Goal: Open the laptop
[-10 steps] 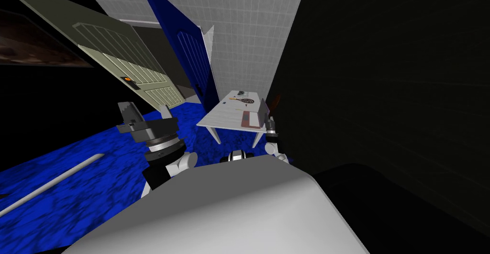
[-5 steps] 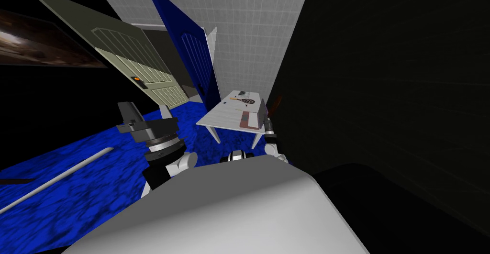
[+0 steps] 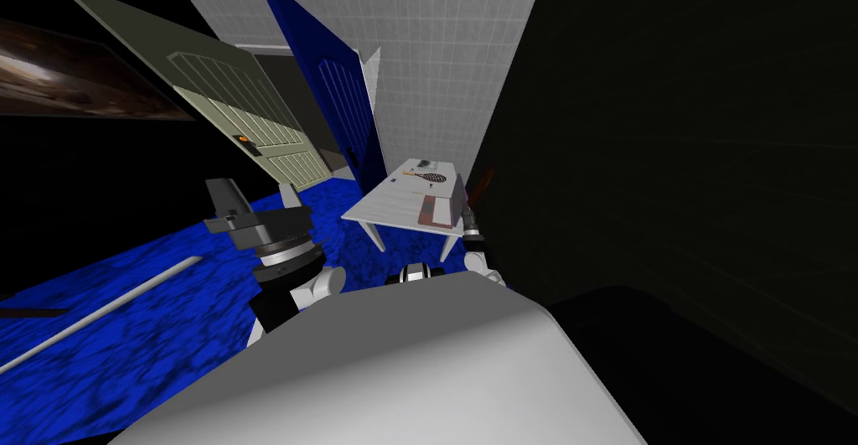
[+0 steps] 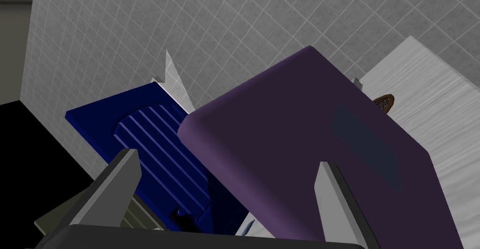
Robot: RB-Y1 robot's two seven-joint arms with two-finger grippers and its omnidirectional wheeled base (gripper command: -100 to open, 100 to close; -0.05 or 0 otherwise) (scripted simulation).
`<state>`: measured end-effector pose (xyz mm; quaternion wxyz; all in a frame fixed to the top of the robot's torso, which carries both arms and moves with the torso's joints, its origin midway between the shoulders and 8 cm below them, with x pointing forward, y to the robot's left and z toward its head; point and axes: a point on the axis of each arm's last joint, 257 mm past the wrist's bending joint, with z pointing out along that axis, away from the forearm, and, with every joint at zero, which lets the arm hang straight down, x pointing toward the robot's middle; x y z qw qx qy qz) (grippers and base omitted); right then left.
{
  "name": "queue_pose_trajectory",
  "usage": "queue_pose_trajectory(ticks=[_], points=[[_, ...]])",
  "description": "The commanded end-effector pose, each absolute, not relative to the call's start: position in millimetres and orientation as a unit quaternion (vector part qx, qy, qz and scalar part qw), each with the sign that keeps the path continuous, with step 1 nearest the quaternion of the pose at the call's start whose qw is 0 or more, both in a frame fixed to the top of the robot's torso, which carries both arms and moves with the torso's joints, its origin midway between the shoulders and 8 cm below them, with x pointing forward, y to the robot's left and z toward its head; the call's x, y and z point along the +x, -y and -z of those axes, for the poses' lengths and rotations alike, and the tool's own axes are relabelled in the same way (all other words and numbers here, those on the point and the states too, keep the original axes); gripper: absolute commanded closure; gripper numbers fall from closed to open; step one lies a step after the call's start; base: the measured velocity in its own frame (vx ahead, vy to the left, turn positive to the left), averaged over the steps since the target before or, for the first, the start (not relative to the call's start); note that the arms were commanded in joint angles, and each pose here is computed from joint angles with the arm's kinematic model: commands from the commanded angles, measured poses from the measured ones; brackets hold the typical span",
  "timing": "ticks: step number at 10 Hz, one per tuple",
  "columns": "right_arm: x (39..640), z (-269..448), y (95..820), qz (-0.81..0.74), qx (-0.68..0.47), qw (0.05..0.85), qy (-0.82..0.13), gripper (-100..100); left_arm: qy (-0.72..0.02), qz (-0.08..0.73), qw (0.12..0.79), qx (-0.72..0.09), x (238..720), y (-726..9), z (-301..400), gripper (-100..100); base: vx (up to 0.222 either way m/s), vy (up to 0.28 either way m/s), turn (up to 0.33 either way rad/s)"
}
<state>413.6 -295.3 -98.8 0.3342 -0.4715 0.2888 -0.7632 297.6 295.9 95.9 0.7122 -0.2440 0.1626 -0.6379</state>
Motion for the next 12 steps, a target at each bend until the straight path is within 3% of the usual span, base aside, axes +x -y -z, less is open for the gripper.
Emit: queue_pose_trajectory(ticks=[1, 2, 12], points=[[413.3, 94.0, 296.4, 0.762, -0.473, 0.337, -0.287, -100, -0.163, 0.638, 0.712, -0.244, 297.6, -295.9, -95.9, 0, 0.050, 0.016, -0.011], [414.1, 102.1, 294.5, 0.763, -0.472, 0.333, -0.289, 100, -0.163, 0.638, 0.712, -0.244, 297.6, -295.8, -95.9, 0, -0.048, -0.017, 0.110], [442.7, 101.5, 292.5, 0.776, -0.566, 0.233, -0.152, 100, -0.162, 0.638, 0.712, -0.244, 297.7, -295.8, -95.9, 0, -0.003, 0.083, -0.026]])
